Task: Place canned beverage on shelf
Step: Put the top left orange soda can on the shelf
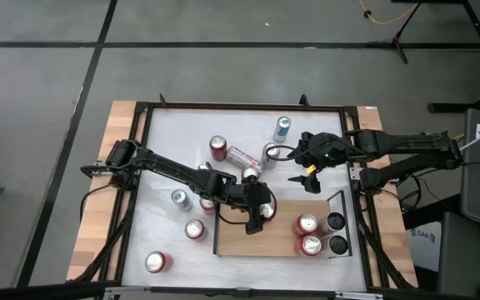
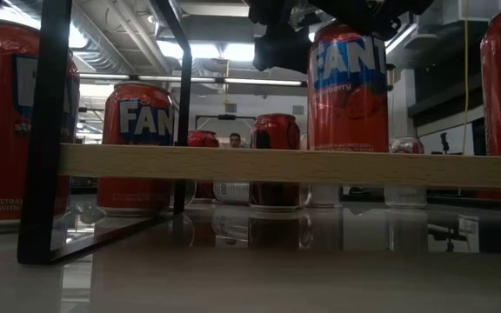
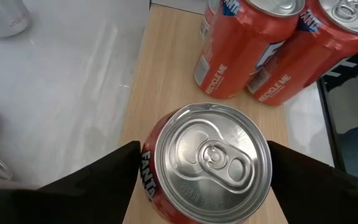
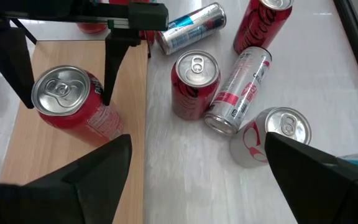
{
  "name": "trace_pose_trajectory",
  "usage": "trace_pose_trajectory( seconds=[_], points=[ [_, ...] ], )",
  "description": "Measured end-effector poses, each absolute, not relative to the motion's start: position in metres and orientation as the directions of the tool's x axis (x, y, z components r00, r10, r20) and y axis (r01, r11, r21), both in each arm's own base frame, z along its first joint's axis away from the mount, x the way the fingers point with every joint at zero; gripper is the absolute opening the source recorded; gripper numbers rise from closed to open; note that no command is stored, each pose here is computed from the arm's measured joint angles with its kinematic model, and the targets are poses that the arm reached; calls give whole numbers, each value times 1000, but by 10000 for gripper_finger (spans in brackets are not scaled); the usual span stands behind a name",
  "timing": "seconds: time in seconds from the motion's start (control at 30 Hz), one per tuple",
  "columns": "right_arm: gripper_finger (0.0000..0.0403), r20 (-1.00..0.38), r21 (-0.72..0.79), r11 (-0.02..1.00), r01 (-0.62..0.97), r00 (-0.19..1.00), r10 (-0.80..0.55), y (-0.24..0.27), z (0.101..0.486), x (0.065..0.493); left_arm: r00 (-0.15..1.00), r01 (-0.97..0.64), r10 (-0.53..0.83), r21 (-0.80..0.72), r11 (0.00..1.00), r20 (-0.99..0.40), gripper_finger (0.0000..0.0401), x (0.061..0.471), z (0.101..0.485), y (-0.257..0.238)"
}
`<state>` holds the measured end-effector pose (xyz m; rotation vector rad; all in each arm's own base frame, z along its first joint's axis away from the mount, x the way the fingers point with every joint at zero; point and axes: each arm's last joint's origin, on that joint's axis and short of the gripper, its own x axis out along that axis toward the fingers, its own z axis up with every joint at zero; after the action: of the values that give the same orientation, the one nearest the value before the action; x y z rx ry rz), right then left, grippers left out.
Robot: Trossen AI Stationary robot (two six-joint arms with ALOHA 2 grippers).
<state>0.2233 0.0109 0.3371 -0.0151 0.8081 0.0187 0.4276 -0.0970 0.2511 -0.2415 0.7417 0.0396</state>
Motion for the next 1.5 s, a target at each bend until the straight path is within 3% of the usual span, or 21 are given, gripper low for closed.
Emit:
trace_pose_trajectory(
  seconds=[0.63, 0.83, 1.2, 1.5],
  points=[
    [360, -723, -6, 1000, -23, 691, 11, 11, 337, 223, 805, -113, -39, -216, 970, -592, 324, 434, 260, -97],
    [360, -723, -6, 1000, -23, 691, 11, 11, 337, 223, 808, -67, -27, -137, 988, -589, 324, 437, 283, -91],
    [360, -725, -6, 1000, -23, 689, 11, 11, 337, 223, 639, -60, 12, -34, 998, -769, 324, 414, 329, -86],
    [360, -725, -6, 1000, -23, 689, 11, 11, 337, 223, 499, -132, 20, -53, 990, -866, 282, 399, 309, -100]
  ],
)
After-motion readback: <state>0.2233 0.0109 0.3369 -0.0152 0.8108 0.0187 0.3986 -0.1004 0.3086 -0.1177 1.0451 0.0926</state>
